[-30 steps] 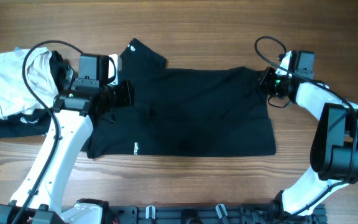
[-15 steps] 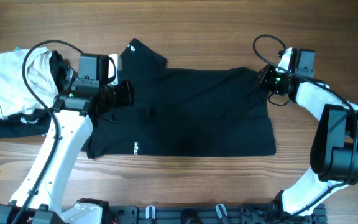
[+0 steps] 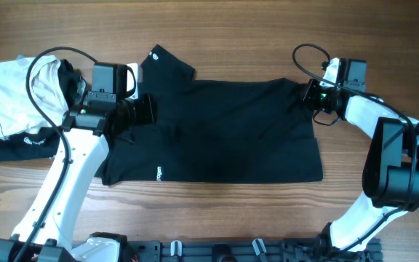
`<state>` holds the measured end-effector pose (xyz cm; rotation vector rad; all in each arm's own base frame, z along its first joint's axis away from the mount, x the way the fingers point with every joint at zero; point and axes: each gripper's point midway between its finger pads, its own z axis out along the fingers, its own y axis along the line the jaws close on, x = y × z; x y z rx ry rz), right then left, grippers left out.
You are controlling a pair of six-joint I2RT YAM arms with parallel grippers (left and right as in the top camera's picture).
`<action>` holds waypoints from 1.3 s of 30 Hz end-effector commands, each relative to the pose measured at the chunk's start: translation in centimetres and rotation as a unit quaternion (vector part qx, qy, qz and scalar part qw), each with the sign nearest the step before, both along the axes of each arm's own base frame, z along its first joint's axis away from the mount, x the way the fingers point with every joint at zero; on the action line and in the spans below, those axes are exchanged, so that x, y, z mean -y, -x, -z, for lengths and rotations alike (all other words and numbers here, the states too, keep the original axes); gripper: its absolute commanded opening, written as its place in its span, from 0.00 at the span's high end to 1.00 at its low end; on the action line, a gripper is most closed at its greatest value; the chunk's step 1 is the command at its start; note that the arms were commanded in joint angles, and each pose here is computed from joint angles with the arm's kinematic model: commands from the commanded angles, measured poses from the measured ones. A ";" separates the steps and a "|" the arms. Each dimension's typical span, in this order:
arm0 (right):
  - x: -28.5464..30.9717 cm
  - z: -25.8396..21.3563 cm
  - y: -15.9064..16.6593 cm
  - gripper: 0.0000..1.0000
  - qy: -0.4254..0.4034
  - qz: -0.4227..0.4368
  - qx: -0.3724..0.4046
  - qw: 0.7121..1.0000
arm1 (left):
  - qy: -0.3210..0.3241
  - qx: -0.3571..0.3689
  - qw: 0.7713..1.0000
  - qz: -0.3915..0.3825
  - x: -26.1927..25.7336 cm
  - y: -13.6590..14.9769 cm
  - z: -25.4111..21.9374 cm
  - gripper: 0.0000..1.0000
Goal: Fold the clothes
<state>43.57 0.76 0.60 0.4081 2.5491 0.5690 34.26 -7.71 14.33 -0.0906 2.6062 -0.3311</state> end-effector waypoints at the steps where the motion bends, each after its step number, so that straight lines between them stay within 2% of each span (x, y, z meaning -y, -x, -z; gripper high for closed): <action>1: 0.0 0.0 0.0 0.96 -0.010 -0.003 0.002 1.000 | -0.006 0.016 1.000 0.005 -0.1 -0.3 -0.9 0.51; 5: -0.9 -2.0 -0.3 0.96 -0.037 -0.020 0.026 0.999 | -0.006 0.016 1.000 0.005 -0.1 -0.3 -0.9 0.51; 10: -2.0 -1.7 1.0 0.96 -0.067 -0.035 0.000 0.997 | -0.006 0.015 1.000 0.005 -0.1 -0.3 -0.9 0.51; 12: -4.3 -3.2 1.4 0.96 -0.111 -0.114 0.036 0.987 | -0.006 0.015 1.000 0.005 -0.1 -0.3 -0.9 0.51; 13: -4.6 -3.5 1.4 0.96 -0.118 -0.119 0.040 0.985 | -0.006 0.015 1.000 0.005 -0.1 -0.3 -0.9 0.51; 17: -1.3 -4.2 0.2 0.96 -0.066 -0.051 0.042 0.996 | -0.006 0.014 1.000 0.005 -0.1 -0.2 -0.9 0.51; 18: -0.3 -4.0 0.1 0.93 -0.057 -0.027 0.035 0.997 | -0.006 0.014 1.000 0.005 -0.1 -0.2 -0.9 0.51; 19: -0.3 -3.8 0.5 0.80 -0.063 -0.020 0.022 0.998 | -0.006 0.015 1.000 0.005 -0.1 -0.3 -0.9 0.51; 21: -1.3 -2.6 2.5 0.76 -0.076 -0.022 -0.029 0.996 | -0.006 0.015 1.000 0.005 -0.1 -0.3 -0.9 0.51; 24: -4.0 -1.0 4.4 0.58 -0.074 -0.045 -0.070 0.994 | -0.006 0.014 1.000 0.005 -0.1 -0.2 -0.9 0.51; 28: -4.4 -1.1 3.9 0.52 -0.073 -0.037 -0.064 0.995 | -0.006 0.014 1.000 0.005 -0.1 -0.2 -0.9 0.51; 31: -4.0 -0.7 4.0 0.53 -0.058 -0.027 -0.068 0.996 | -0.006 0.012 1.000 0.005 -0.1 -0.2 -0.8 0.52; 32: -3.8 -0.6 3.7 0.59 -0.051 -0.023 -0.064 0.996 | -0.006 0.012 1.000 0.005 -0.1 -0.2 -0.8 0.52; 34: -3.3 -0.9 2.8 0.90 -0.038 -0.018 -0.044 0.998 | -0.006 0.012 1.000 0.005 -0.1 -0.2 -0.8 0.52; 35: -3.2 -1.2 2.3 0.96 -0.038 -0.018 -0.030 0.999 | -0.006 0.012 1.000 0.005 -0.1 -0.2 -0.8 0.52; 39: -3.8 -2.6 0.6 0.96 -0.053 -0.032 0.017 0.998 | -0.006 0.012 1.000 0.005 -0.1 -0.2 -0.8 0.52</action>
